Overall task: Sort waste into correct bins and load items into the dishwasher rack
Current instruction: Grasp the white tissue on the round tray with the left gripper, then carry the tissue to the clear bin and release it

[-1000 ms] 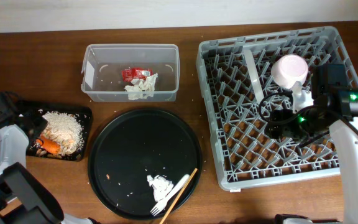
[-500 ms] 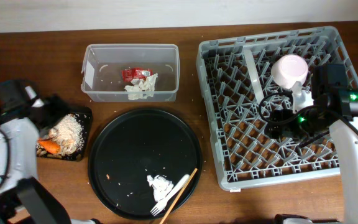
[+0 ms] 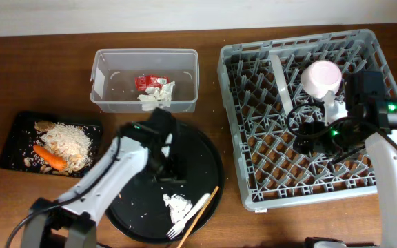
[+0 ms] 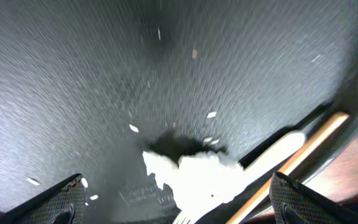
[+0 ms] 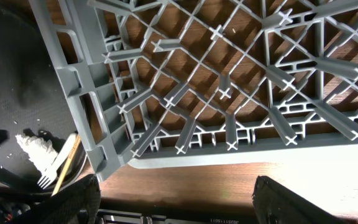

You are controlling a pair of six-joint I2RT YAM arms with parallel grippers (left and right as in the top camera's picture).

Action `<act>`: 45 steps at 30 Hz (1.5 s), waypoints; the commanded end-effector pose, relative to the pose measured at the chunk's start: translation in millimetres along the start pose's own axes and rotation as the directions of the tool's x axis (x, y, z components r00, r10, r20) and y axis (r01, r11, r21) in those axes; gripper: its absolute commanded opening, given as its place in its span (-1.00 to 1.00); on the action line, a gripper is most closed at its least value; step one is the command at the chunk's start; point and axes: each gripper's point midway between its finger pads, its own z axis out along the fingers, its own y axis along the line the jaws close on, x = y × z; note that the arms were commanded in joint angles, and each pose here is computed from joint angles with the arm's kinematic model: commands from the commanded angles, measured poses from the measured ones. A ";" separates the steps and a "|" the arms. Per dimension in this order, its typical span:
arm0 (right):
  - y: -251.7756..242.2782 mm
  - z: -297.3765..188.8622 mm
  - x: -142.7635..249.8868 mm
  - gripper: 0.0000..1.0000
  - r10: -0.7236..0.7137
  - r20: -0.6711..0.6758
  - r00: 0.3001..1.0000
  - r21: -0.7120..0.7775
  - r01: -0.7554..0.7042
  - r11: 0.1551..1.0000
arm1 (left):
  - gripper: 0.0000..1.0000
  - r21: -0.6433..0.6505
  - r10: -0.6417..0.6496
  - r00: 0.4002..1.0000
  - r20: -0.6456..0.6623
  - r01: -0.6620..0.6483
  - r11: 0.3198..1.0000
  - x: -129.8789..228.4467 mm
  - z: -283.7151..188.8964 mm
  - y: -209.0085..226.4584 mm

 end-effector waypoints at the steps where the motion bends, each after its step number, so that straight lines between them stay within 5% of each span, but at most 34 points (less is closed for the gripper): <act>1: 1.1 -0.8 2.5 0.65 -0.008 -0.003 1.000 0.001 0.008 1.000 | 0.89 -0.042 -0.012 0.997 -0.074 0.009 0.999 24.0 23.1 0.0; 12: 1.1 -0.8 2.7 0.65 -0.008 -0.004 1.000 0.001 0.008 1.000 | 0.86 -0.069 0.014 0.993 -0.121 -0.023 0.997 57.6 60.9 1.5; 14: 1.1 -0.8 3.0 0.64 -0.008 -0.006 1.000 0.001 0.008 1.000 | 0.44 -0.064 0.017 0.993 -0.113 -0.024 0.998 55.6 61.5 0.3; 18: 1.1 -0.9 5.1 0.64 -0.006 -0.014 1.000 0.002 0.006 1.000 | 0.08 -0.061 0.033 0.993 -0.111 -0.040 0.997 54.8 61.6 -0.1; 22: 1.1 -0.9 5.1 0.64 -0.006 -0.014 1.000 0.002 0.006 1.000 | -0.93 -0.064 0.033 0.994 -0.106 -0.040 0.997 53.6 61.2 0.4; 23: 1.1 -0.9 5.1 0.64 -0.006 -0.014 1.000 0.002 0.006 1.000 | -0.99 -0.090 0.035 0.996 -0.076 -0.042 0.995 45.5 57.6 2.9; 25: 1.1 -0.9 5.1 0.64 -0.006 -0.014 1.000 0.002 0.006 1.000 | -0.99 -0.113 0.037 0.999 -0.038 -0.041 0.993 30.8 46.0 4.8; 29: 1.1 -0.9 5.1 0.64 -0.006 -0.014 1.000 0.002 0.006 1.000 | -0.99 -0.140 0.051 0.976 0.213 -0.021 0.990 -57.3 -37.0 7.7; 34: 1.1 -0.9 5.1 0.64 -0.006 -0.014 1.000 0.002 0.006 1.000 | -0.99 -0.014 -0.124 0.773 0.622 0.169 0.986 -173.4 -132.8 46.3; 39: 1.1 -0.9 5.1 0.64 -0.006 -0.014 1.000 0.002 0.006 1.000 | -0.92 0.041 -0.171 0.672 0.721 0.206 0.978 -238.7 -121.7 66.5; 40: 1.1 -0.9 5.1 0.64 -0.006 -0.014 1.000 0.002 0.006 1.000 | -0.81 0.038 -0.171 0.679 0.714 0.207 0.978 -245.7 -109.8 67.3; 43: 1.1 -0.9 5.1 0.65 -0.006 -0.014 1.000 0.002 0.006 1.000 | 0.04 0.016 -0.155 0.694 0.703 0.202 0.979 -249.4 -99.4 71.9; 45: 1.1 -0.9 5.1 0.65 -0.006 -0.014 1.000 0.002 0.006 1.000 | 0.33 -0.030 -0.084 0.698 0.712 0.149 0.988 -249.0 -111.1 69.8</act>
